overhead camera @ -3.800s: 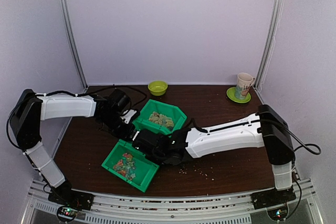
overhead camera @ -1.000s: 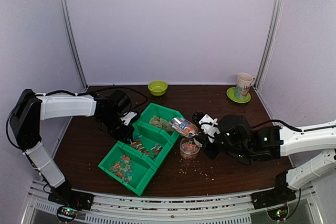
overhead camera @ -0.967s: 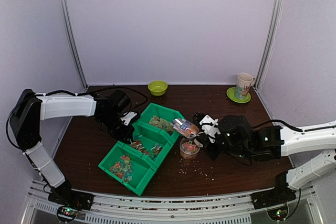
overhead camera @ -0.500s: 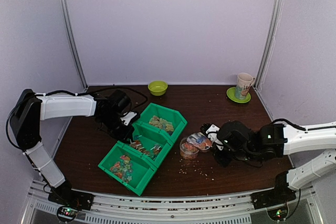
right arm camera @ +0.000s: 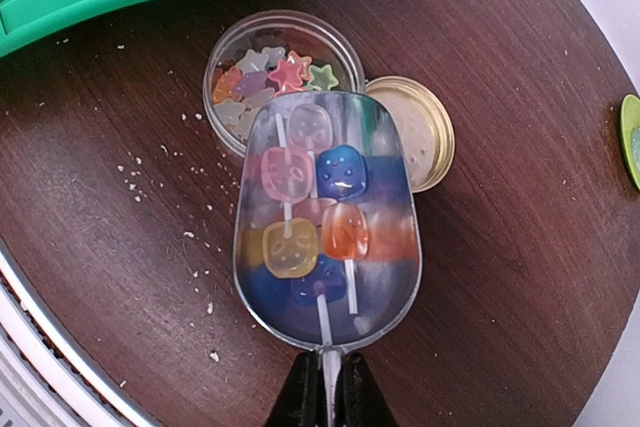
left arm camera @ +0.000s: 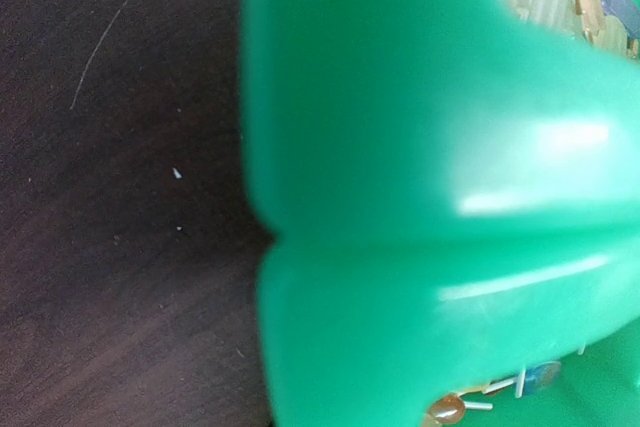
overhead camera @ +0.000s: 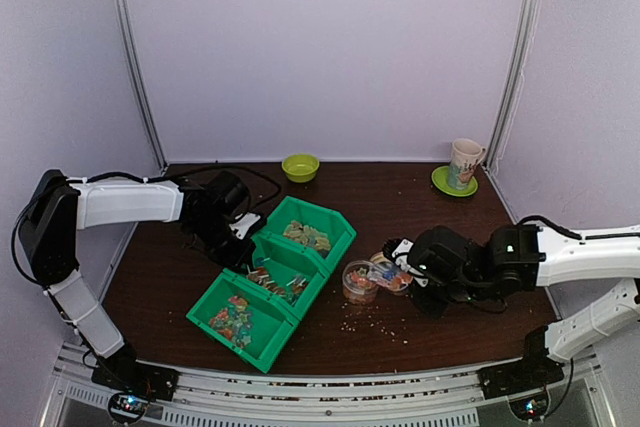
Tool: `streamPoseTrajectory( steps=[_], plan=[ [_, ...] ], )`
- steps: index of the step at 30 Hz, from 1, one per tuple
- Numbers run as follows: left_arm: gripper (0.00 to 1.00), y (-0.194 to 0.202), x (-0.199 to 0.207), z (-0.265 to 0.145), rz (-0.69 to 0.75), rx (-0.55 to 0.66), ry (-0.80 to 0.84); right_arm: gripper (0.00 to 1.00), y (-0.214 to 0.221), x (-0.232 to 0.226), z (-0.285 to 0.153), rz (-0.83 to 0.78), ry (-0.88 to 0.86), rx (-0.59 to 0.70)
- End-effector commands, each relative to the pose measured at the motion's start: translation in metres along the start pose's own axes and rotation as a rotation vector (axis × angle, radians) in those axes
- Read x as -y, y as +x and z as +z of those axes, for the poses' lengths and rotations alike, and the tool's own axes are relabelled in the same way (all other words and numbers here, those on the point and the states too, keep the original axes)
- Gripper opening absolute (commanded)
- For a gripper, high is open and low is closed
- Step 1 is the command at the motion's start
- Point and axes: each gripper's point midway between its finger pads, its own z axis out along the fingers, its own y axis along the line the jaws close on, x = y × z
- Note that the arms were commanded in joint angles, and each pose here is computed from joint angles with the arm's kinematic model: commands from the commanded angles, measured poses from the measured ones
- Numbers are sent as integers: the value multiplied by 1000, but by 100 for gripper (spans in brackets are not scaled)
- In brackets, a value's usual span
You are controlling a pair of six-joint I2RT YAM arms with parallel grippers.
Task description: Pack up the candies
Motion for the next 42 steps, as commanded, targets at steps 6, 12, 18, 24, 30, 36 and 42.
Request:
streamPoseTrajectory(
  steps=[6,12,18,24,30,36,42],
  plan=[
    [0,-35,19,-27,25,130,70,0,-3,-2,-11,-41,-8,-58],
    [0,-36,19,-27,26,134,69,0,-3,-2,-13,-70,-4,-106],
    [0,-36,19,-28,24,134,71,0,-5,-1,-15,-93,4,-132],
    [0,-36,19,-29,24,137,71,0,-7,1,-19,-110,13,-149],
    [0,-36,19,-30,24,139,70,0,-8,7,-25,-134,33,-165],
    [0,-36,19,-29,24,137,70,0,-20,13,-33,-142,54,-132],
    [0,-36,18,-28,22,136,64,0,-39,9,-36,-162,51,-85]
  ],
)
